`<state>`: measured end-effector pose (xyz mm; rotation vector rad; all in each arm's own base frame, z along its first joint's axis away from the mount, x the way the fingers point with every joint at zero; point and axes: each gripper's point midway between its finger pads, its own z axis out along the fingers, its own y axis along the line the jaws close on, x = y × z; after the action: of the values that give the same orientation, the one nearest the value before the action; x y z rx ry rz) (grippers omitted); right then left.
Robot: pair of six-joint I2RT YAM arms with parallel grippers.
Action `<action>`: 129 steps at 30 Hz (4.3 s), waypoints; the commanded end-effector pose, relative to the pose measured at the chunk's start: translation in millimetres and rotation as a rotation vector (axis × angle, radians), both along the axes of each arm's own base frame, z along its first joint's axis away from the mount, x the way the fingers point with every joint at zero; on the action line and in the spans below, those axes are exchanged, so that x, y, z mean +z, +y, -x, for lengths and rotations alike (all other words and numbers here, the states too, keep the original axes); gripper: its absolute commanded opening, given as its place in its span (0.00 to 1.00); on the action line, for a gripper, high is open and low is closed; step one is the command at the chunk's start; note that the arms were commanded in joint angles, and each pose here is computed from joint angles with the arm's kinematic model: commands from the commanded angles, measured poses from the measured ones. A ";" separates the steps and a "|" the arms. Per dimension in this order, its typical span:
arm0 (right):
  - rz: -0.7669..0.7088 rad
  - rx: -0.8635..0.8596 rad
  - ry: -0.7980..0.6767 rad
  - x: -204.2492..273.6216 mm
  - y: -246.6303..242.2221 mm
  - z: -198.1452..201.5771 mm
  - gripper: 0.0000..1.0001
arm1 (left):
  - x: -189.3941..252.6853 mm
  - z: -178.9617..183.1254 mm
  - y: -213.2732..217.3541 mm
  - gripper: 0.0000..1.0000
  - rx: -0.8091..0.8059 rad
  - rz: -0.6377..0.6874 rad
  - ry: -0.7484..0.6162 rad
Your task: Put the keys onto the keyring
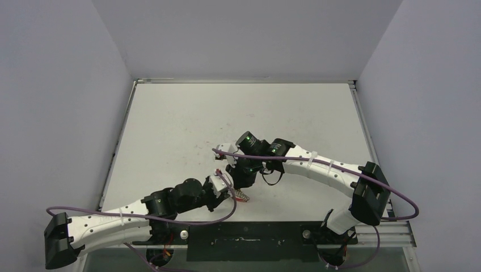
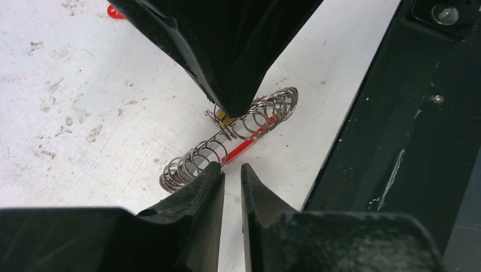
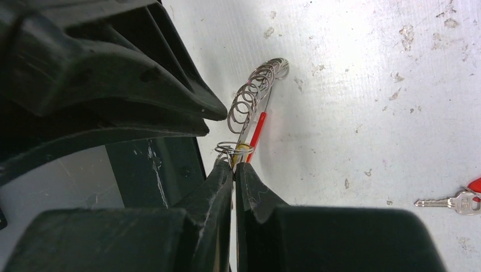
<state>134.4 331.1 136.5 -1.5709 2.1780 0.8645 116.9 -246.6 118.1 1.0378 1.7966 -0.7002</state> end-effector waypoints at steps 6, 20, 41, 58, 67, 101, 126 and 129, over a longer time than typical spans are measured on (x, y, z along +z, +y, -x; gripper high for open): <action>-0.093 0.002 -0.028 25.7 7.8 -0.1 0.00 | 40.1 -17.5 -26.3 0.19 0.039 0.083 -0.065; -0.098 0.006 -0.032 27.5 8.5 -0.3 0.00 | 43.7 -25.2 -32.4 0.20 0.071 0.116 -0.086; -0.088 -0.025 -0.019 18.3 0.1 -9.9 0.00 | 29.0 -17.0 -15.7 0.00 0.092 0.120 -0.039; -0.078 -0.106 0.067 -16.2 -8.0 -29.8 0.00 | 21.5 -14.3 -6.0 0.00 0.115 0.139 -0.023; -0.085 -0.112 0.132 -32.6 -2.0 -32.7 0.00 | 22.6 -9.7 -9.2 0.00 0.072 0.179 -0.047; -0.274 -0.058 0.244 -47.9 14.4 -24.6 0.20 | 47.7 -0.6 -4.4 0.00 0.016 0.394 -0.149; -0.456 0.161 0.053 -3.7 15.6 3.9 0.37 | 52.3 8.4 -5.5 0.00 -0.059 0.445 -0.219; -0.444 0.168 0.067 -10.4 17.2 5.8 0.33 | 52.6 8.4 -5.4 0.00 -0.058 0.447 -0.219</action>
<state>128.7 340.6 127.9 -1.4787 1.8328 1.3426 110.5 -246.9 139.2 0.8696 1.4479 -0.8834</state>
